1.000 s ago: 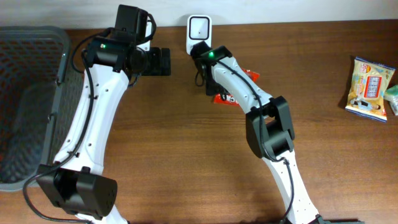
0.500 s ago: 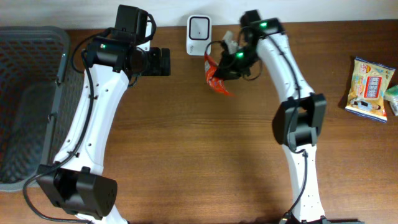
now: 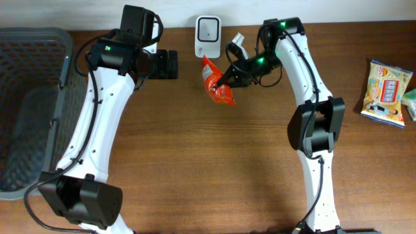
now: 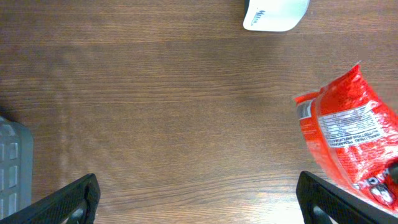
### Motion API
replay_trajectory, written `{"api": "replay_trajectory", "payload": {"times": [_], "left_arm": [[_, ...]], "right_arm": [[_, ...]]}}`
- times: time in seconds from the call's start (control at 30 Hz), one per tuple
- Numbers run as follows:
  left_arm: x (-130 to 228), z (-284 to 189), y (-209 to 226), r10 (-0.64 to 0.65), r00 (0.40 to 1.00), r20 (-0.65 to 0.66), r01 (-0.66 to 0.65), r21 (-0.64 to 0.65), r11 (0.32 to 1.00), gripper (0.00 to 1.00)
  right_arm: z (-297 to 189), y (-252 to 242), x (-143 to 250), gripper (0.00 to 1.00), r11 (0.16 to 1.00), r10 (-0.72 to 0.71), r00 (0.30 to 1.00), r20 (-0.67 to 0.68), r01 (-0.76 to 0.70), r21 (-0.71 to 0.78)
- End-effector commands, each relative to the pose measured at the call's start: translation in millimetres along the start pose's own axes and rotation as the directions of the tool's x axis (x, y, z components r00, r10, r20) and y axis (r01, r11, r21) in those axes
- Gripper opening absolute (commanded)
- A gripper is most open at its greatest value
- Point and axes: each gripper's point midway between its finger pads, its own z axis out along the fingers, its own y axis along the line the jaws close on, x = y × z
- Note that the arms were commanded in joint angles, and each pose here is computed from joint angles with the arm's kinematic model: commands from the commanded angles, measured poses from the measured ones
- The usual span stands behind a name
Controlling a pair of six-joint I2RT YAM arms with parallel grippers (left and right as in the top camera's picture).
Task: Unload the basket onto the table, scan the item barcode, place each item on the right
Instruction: 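Hold the red bag up to the scanner with the right gripper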
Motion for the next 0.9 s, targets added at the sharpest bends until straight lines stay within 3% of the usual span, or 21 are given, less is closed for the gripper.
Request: {"api": "replay_trajectory", "payload": {"times": [0.0, 0.13, 0.33, 0.4, 0.47, 0.53, 0.63, 0.8, 0.87], "left_arm": [[-0.8, -1.4, 1.4, 0.001, 1.000, 0.002, -0.001, 0.005, 1.000, 0.99], [-0.7, -1.4, 1.4, 0.001, 1.000, 0.002, -0.001, 0.005, 1.000, 0.99], [-0.7, -1.4, 1.4, 0.001, 1.000, 0.002, -0.001, 0.005, 1.000, 0.99], [-0.7, -1.4, 1.4, 0.001, 1.000, 0.002, -0.001, 0.005, 1.000, 0.99], [-0.7, -1.4, 1.4, 0.000, 1.000, 0.002, 0.000, 0.005, 1.000, 0.99], [-0.7, -1.4, 1.4, 0.001, 1.000, 0.002, -0.001, 0.005, 1.000, 0.99], [-0.8, -1.4, 1.4, 0.001, 1.000, 0.002, -0.001, 0.005, 1.000, 0.99], [-0.7, -1.4, 1.4, 0.001, 1.000, 0.002, -0.001, 0.005, 1.000, 0.99], [-0.7, -1.4, 1.4, 0.001, 1.000, 0.002, -0.001, 0.005, 1.000, 0.99]], "right_arm": [[-8.6, 1.5, 3.6, 0.04, 0.989, -0.122, 0.992, -0.023, 0.123, 0.084], [9.9, 3.6, 10.1, 0.04, 0.957, -0.259, 0.961, -0.101, 0.270, 0.106], [11.5, 0.6, 9.9, 0.04, 0.952, -0.268, 0.957, -0.113, 0.281, 0.125], [5.7, -14.0, -26.2, 0.04, 0.969, -0.138, 0.990, 0.022, 0.130, 0.212], [-13.0, -52.4, -70.5, 0.04, 0.897, -0.051, 0.978, 0.202, -0.044, 0.439], [-26.6, -63.1, -111.9, 0.04, 0.803, -0.173, 0.934, 0.313, -0.050, 0.593], [-38.1, -64.1, -143.3, 0.04, 0.605, -0.342, 0.879, 0.332, -0.064, 0.794], [-31.5, -33.6, -175.4, 0.04, 0.323, -0.564, 0.787, 0.251, -0.070, 0.944], [-34.0, -27.4, -177.9, 0.04, 0.254, -0.591, 0.771, 0.238, -0.102, 0.962]]}}
